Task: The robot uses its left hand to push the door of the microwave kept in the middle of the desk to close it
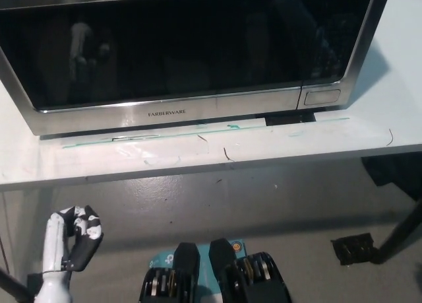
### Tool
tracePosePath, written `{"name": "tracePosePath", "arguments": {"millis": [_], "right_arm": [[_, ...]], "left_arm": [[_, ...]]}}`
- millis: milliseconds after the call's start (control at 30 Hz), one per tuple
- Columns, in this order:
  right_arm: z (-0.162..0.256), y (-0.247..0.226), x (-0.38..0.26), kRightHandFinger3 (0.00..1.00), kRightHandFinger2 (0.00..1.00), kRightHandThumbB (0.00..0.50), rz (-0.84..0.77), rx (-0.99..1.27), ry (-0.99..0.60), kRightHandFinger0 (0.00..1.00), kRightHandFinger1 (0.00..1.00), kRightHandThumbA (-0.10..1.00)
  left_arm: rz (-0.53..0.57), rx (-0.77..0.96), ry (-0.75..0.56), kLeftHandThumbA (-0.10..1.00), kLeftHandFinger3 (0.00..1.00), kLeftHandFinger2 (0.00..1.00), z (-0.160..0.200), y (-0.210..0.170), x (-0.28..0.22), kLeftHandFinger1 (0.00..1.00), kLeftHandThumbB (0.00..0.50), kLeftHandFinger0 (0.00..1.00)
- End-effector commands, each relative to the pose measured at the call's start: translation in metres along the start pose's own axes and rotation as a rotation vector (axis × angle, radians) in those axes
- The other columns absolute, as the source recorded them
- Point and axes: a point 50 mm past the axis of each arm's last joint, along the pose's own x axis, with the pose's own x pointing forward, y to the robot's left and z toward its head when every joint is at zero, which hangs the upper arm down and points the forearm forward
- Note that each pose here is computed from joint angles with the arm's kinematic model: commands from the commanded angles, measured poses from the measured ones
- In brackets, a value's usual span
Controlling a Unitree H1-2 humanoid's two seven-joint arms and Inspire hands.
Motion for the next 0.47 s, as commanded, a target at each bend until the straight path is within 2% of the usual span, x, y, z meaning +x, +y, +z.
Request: {"name": "tracePosePath", "arguments": {"millis": [0,100,200,233,267,300,333,367,433], "right_arm": [[0.026,0.003,0.013,0.54,0.38,0.11,-0.001,0.017,-0.078,0.19,0.27,-0.1],[0.026,0.006,0.014,0.57,0.39,0.107,0.001,0.019,-0.078,0.19,0.27,-0.1],[0.027,0.006,0.013,0.57,0.39,0.105,0.006,0.011,-0.081,0.21,0.28,-0.1],[0.027,0.006,0.013,0.56,0.39,0.108,0.005,0.006,-0.079,0.21,0.28,-0.1],[0.027,0.009,0.014,0.57,0.39,0.113,0.007,0.017,-0.075,0.21,0.28,-0.1],[0.027,0.01,0.014,0.57,0.39,0.112,0.008,0.017,-0.075,0.22,0.29,-0.1],[0.027,0.009,0.014,0.58,0.4,0.104,0.016,0.02,-0.081,0.22,0.29,-0.1],[0.027,0.009,0.015,0.58,0.4,0.107,0.016,0.02,-0.084,0.22,0.29,-0.1],[0.027,0.009,0.015,0.58,0.4,0.11,0.015,0.015,-0.082,0.21,0.28,-0.1]], "left_arm": [[0.114,-0.067,0.052,-0.1,0.25,0.01,-0.015,0.006,0.015,0.0,0.024,0.0],[0.146,-0.085,0.136,-0.1,0.23,0.0,-0.027,0.007,0.02,0.0,0.047,0.0],[0.144,-0.104,0.177,-0.1,0.19,0.0,-0.034,0.01,0.029,0.0,0.04,0.0],[0.168,-0.118,0.237,-0.1,0.18,0.0,-0.036,0.01,0.035,0.0,0.064,0.0],[0.183,-0.145,0.298,-0.06,0.21,0.0,-0.037,0.013,0.039,0.0,0.062,0.0],[0.185,-0.145,0.299,-0.05,0.21,0.0,-0.036,0.013,0.039,0.0,0.064,0.0],[0.184,-0.175,0.357,-0.08,0.28,0.04,-0.035,0.016,0.046,0.0,0.049,0.0],[0.183,-0.168,0.361,-0.1,0.33,0.08,-0.032,0.017,0.049,0.03,0.032,0.02],[0.177,-0.17,0.366,-0.1,0.36,0.12,-0.03,0.019,0.052,0.04,0.028,0.03]]}}
